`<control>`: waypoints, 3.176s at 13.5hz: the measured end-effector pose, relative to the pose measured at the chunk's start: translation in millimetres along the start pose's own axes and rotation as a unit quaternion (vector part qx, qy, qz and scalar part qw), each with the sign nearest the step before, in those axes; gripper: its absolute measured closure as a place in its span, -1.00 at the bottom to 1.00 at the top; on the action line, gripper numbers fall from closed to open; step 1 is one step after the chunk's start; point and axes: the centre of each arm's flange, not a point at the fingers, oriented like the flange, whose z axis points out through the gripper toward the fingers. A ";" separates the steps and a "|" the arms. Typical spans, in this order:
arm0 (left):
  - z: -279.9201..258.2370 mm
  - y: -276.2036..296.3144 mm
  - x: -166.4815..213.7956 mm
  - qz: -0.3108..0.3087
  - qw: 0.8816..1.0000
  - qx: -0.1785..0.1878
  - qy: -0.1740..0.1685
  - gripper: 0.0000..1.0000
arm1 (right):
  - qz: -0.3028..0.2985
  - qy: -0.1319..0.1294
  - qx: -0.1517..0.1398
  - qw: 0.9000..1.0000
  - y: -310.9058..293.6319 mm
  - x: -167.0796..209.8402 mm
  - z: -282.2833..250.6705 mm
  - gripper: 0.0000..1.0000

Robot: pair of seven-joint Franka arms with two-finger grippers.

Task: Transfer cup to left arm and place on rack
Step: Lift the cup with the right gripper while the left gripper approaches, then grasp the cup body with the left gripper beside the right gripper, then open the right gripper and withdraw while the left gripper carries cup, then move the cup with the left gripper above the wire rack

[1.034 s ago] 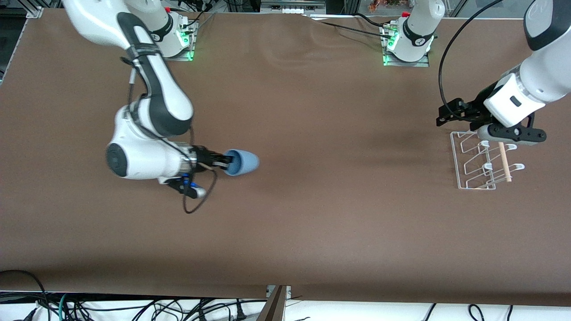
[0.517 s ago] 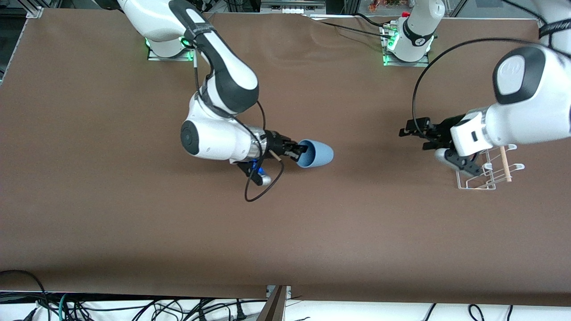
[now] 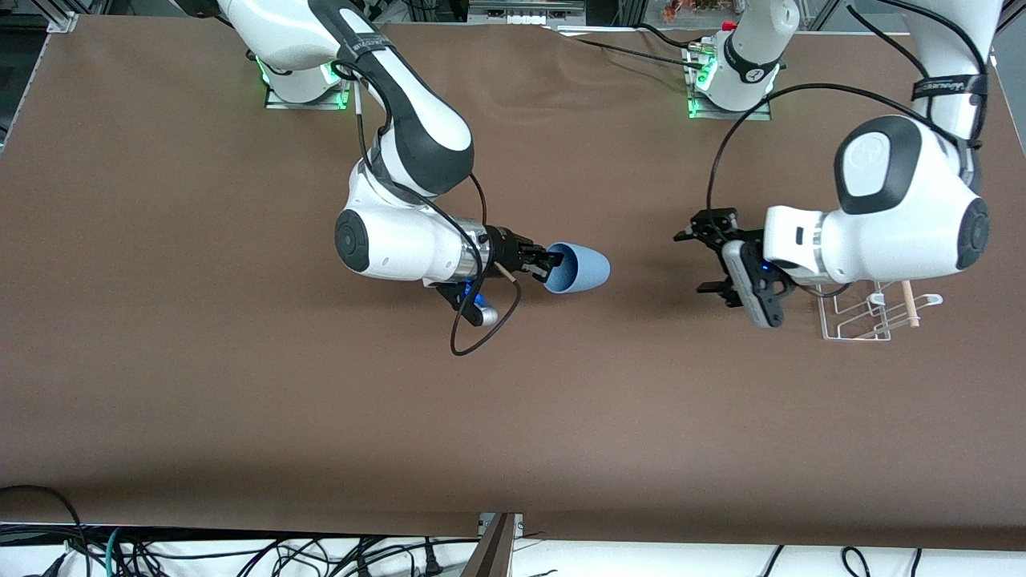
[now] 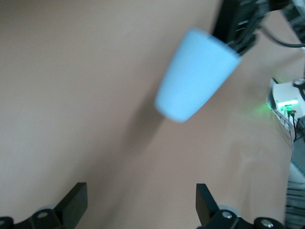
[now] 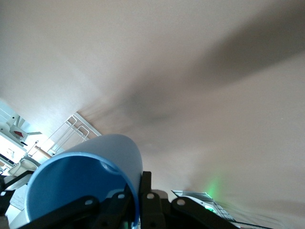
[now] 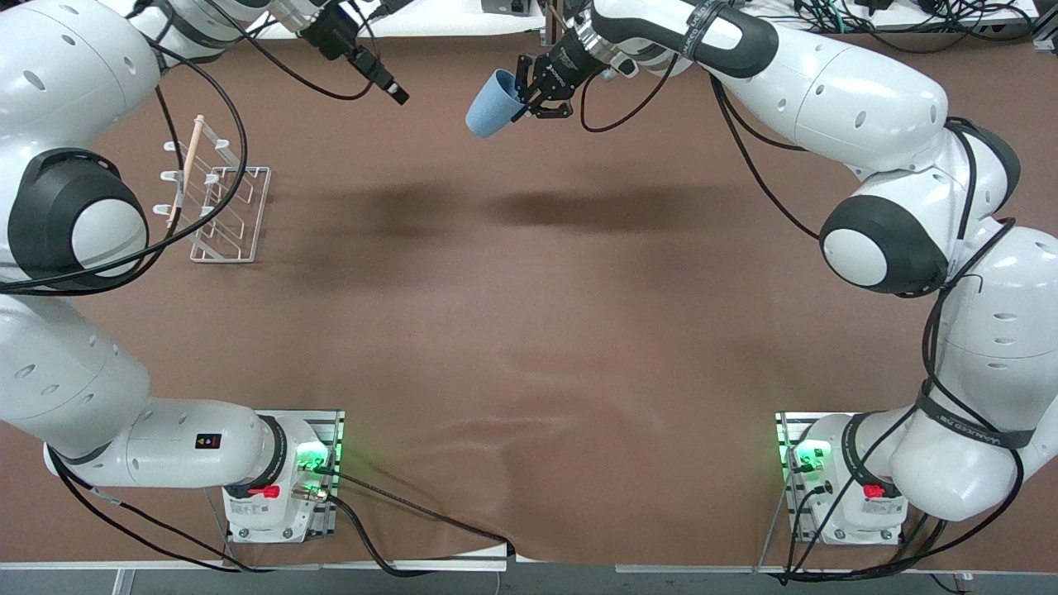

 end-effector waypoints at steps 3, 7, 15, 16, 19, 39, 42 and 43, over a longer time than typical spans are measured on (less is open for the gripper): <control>27.7 15.8 23.5 0.056 0.998 0.001 0.032 -1.00 | -0.001 0.000 0.001 1.000 -1.0 -0.7 -0.9 0.90; 92.6 27.6 33.2 0.081 0.995 0.035 0.050 -1.00 | 0.002 0.000 0.006 1.000 -5.5 -4.2 -4.9 0.90; 123.1 38.1 39.2 0.128 0.988 0.060 0.062 -0.29 | 0.009 -0.001 0.018 1.000 -14.4 -10.6 -14.4 0.90; 122.5 38.2 39.6 0.128 0.988 0.061 0.062 -0.29 | 0.010 -0.001 0.018 1.000 -14.6 -10.5 -15.0 0.90; 122.1 38.0 39.7 0.130 0.988 0.061 0.062 -0.21 | 0.011 0.007 0.026 1.000 -16.8 -4.3 -26.3 0.37; -20.3 -31.2 -53.0 0.151 0.909 0.148 -0.358 -0.15 | -0.144 0.123 -0.327 0.926 144.8 107.1 -323.8 -0.99; -42.0 -30.3 -72.4 0.126 0.858 0.155 -0.472 -0.15 | -0.158 0.123 -0.340 0.919 149.6 98.4 -328.8 -0.99; -45.3 -29.3 -76.8 0.118 0.841 0.160 -0.504 -0.15 | -0.162 0.126 -0.345 0.916 151.8 97.2 -333.4 -0.99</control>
